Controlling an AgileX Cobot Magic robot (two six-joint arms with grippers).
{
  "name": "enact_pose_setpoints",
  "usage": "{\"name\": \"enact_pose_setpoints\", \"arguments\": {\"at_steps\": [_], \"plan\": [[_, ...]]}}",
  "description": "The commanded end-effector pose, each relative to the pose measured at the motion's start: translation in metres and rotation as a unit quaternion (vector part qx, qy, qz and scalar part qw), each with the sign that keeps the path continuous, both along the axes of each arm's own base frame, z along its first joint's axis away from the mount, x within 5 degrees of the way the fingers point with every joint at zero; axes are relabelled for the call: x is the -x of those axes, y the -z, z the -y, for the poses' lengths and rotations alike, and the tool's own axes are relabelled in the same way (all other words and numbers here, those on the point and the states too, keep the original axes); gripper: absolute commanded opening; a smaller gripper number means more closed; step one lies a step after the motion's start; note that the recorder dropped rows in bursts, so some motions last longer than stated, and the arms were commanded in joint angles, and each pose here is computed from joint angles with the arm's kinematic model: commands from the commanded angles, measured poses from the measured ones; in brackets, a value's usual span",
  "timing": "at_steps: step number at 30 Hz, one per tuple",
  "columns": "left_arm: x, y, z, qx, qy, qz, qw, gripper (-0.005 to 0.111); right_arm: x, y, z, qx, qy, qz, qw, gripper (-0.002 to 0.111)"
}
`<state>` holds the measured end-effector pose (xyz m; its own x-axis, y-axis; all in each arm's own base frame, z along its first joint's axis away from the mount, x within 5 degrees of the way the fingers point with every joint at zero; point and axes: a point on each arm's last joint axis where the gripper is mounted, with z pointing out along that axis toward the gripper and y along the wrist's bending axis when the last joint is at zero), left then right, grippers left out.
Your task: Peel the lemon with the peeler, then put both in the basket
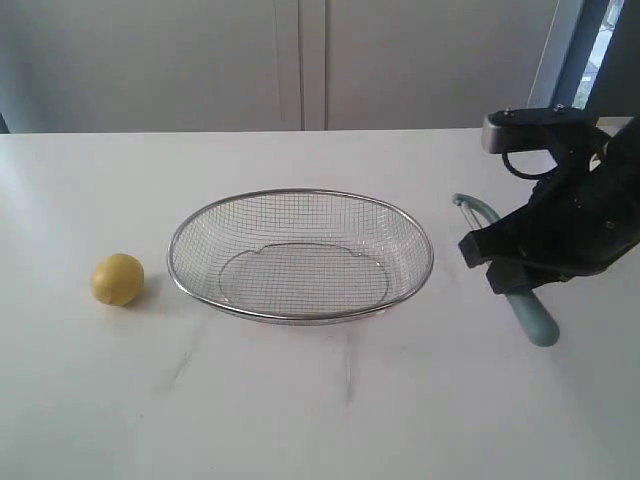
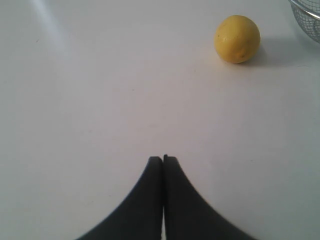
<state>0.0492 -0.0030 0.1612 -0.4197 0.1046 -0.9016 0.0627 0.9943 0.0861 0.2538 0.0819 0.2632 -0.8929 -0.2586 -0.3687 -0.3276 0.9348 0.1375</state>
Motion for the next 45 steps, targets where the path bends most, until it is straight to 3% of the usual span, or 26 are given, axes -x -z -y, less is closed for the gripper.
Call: {"name": "enact_pose_setpoints", "arguments": {"at_steps": [1, 26, 36, 45], "plan": [[0.000, 0.002, 0.000, 0.002, -0.002, -0.002, 1.000, 0.000, 0.000, -0.004, 0.002, -0.006, -0.004, 0.010, 1.000, 0.000], [0.000, 0.001, 0.000, 0.002, -0.002, 0.002, 1.000, 0.000, -0.002, -0.005, 0.001, -0.013, 0.000, 0.019, 1.000, 0.000], [-0.007, -0.019, -0.002, -0.001, -0.015, 0.118, 0.993, 0.000, -0.002, -0.005, 0.001, -0.013, 0.000, 0.020, 1.000, 0.000], [-0.008, -0.025, -0.003, -0.002, -0.018, 0.151, 0.988, 0.000, -0.002, -0.005, 0.001, -0.015, 0.000, 0.021, 1.000, 0.000]]}}
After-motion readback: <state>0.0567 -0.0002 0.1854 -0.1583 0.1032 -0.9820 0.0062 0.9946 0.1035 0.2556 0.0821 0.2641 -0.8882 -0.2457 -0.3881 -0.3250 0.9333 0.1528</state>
